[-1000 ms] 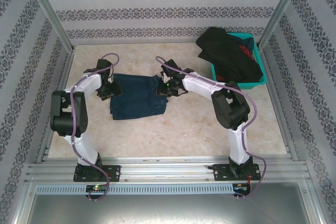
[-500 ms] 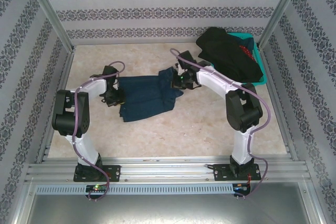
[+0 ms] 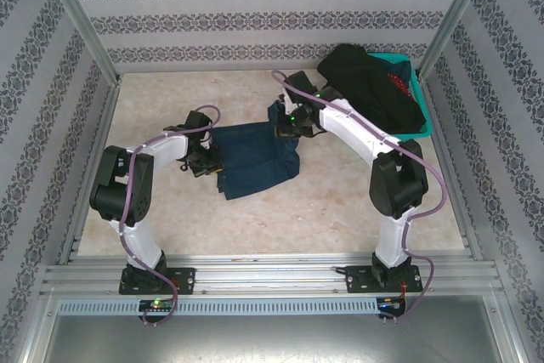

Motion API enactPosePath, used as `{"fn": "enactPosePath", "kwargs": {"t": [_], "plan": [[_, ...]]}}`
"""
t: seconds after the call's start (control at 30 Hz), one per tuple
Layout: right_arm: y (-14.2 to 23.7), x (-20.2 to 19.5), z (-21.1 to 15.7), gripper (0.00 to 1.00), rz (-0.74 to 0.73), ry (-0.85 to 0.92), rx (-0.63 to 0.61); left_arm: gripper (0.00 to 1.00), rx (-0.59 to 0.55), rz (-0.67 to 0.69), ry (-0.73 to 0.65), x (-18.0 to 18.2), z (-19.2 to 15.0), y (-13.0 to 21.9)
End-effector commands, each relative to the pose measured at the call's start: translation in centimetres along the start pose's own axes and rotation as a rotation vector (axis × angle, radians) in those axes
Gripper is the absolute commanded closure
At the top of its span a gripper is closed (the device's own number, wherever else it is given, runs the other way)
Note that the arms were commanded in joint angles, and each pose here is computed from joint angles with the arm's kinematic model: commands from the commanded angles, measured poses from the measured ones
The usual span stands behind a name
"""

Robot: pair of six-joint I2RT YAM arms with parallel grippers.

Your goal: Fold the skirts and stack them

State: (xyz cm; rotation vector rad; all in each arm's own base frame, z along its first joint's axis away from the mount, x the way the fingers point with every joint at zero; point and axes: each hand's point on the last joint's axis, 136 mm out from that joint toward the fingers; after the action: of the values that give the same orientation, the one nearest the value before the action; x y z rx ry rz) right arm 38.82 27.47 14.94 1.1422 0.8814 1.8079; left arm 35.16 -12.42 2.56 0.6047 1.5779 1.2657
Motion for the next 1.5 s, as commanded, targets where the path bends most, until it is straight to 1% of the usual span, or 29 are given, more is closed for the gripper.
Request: {"fn": "enactPosePath", "kwargs": {"t": [0.0,0.13,0.23,0.37,0.4,0.5,0.53,0.63,0.77,0.83,0.9,1.0,1.03,1.13,1.2,1.27,1.4,1.47], "plan": [[0.6,4.3,0.5,0.97,0.120,-0.003,0.001,0.95,0.032,0.008,0.020,0.6,-0.7,-1.3],[-1.3,7.0,0.2,0.97,0.185,-0.034,0.027,0.95,0.034,0.000,0.023,0.6,-0.8,-1.4],[-3.1,8.3,-0.3,0.96,0.207,-0.060,0.037,0.95,0.032,-0.007,0.023,0.5,-0.8,-1.4],[-5.7,6.6,-1.0,0.95,0.108,-0.071,0.054,0.94,0.027,-0.011,0.011,0.3,-0.7,-1.0],[-6.1,6.1,-1.2,0.95,0.087,-0.072,0.062,0.91,0.027,-0.012,0.004,0.3,-0.7,-0.7],[-6.6,5.5,-1.8,0.93,0.045,-0.060,0.078,0.75,0.010,-0.016,-0.018,-0.2,-0.4,0.4],[-6.7,5.5,-2.0,0.93,0.036,-0.052,0.080,0.72,0.000,-0.017,-0.021,-0.4,-0.3,0.9],[-6.7,5.6,-2.4,0.87,0.027,-0.044,0.086,0.70,-0.048,-0.018,-0.015,-0.5,0.4,2.1],[-6.7,8.0,-2.6,0.73,0.127,-0.048,0.093,0.70,-0.094,-0.030,0.014,-0.4,1.0,3.2],[-6.5,9.5,-2.5,0.67,0.181,-0.040,0.090,0.65,-0.119,-0.040,0.032,-0.4,1.3,3.9],[-5.8,11.3,-2.2,0.62,0.260,-0.030,0.075,0.59,-0.159,-0.052,0.054,-0.3,1.8,4.9],[-3.8,13.8,-1.2,0.58,0.399,-0.017,0.017,0.57,-0.224,-0.052,0.088,0.4,2.6,6.5],[-3.2,14.2,-0.9,0.57,0.419,-0.009,-0.006,0.56,-0.242,-0.049,0.096,0.6,2.7,7.0],[-1.5,13.3,0.4,0.52,0.396,0.014,-0.098,0.54,-0.280,-0.053,0.100,0.9,2.9,8.1],[-1.0,11.7,1.3,0.47,0.362,0.023,-0.168,0.54,-0.263,-0.087,0.082,0.1,2.6,8.3],[-1.4,9.6,1.8,0.47,0.321,0.001,-0.181,0.56,-0.234,-0.147,0.071,-1.1,2.2,8.2],[-3.7,4.5,2.0,0.61,0.210,-0.066,-0.131,0.58,-0.202,-0.298,0.008,-5.3,1.4,8.6],[-4.6,3.7,2.2,0.66,0.215,-0.057,-0.100,0.59,-0.204,-0.335,-0.027,-7.1,1.1,8.8]]}}
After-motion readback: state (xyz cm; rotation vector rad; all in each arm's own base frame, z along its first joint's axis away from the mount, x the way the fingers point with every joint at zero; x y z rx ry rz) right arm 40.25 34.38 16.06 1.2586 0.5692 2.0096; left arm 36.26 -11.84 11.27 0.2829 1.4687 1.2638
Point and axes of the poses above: each hand's point on the last joint's axis, 136 mm out from that joint toward the fingers, its own y axis back along the fingers, its own x axis along the line the jaws close on, z = x × y, and after that the axes turned 4 degrees about y, right-handed
